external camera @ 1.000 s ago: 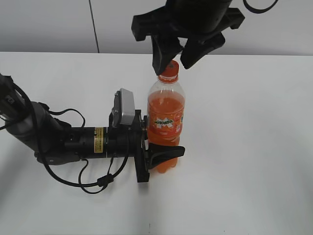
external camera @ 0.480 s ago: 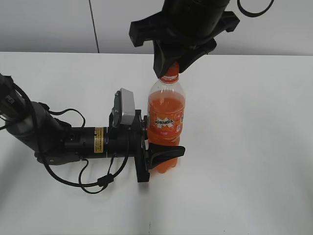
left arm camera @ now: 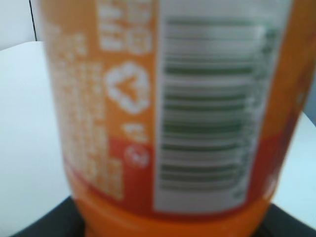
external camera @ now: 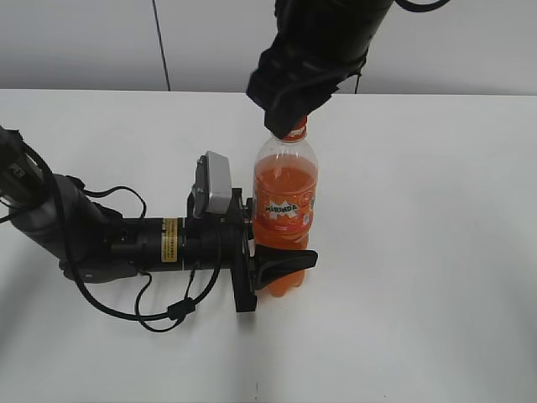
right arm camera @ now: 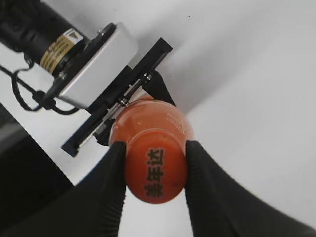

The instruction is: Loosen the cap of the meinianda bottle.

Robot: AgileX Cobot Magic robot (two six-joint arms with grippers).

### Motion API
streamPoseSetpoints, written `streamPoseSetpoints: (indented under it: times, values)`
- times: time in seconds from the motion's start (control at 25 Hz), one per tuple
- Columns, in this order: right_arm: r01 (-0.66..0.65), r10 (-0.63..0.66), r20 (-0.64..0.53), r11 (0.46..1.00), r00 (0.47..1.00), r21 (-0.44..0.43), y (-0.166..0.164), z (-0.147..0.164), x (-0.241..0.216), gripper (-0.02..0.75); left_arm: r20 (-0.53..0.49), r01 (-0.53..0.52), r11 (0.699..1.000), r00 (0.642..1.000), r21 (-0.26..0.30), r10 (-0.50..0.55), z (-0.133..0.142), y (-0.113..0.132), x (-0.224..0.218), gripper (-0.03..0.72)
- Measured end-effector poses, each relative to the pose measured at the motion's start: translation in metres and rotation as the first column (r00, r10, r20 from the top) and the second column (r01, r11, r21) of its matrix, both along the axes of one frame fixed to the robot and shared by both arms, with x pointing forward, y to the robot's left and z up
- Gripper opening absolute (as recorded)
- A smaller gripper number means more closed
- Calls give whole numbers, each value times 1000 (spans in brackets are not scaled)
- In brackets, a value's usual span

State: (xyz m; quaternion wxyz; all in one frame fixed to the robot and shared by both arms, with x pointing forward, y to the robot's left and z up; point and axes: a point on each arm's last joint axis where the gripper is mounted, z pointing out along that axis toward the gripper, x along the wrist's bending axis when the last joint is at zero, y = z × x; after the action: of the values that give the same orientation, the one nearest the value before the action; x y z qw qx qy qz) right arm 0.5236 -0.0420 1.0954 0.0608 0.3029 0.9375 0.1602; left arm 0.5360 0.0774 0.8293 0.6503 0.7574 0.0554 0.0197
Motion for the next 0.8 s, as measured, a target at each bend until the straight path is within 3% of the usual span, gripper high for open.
streamPoseSetpoints:
  times: [0.08,0.16,0.24,0.36,0.64,0.8]
  values:
    - [-181,183,47,982,982,-45,0,0,0,272,0,0,1000,1000,0,0,0,0,0,384]
    - [-348,355,84,933,931,-90,0,1,-1,272,0,0,1000,1000,0,0,0,0,0,384]
    - [-519,536,115,842,837,-147,0,2,-1,272,0,0,1000,1000,0,0,0,0,0,384]
    - [-670,702,140,710,699,-216,0,4,-3,272,0,0,1000,1000,-1,0,0,0,0,384]
    - [-826,890,147,456,432,-330,-2,8,-4,272,0,1,1000,1000,-1,-1,0,0,0,384]
    - [-842,912,143,411,385,-348,-2,8,-4,272,0,1,1000,1000,-1,-1,0,0,0,384]
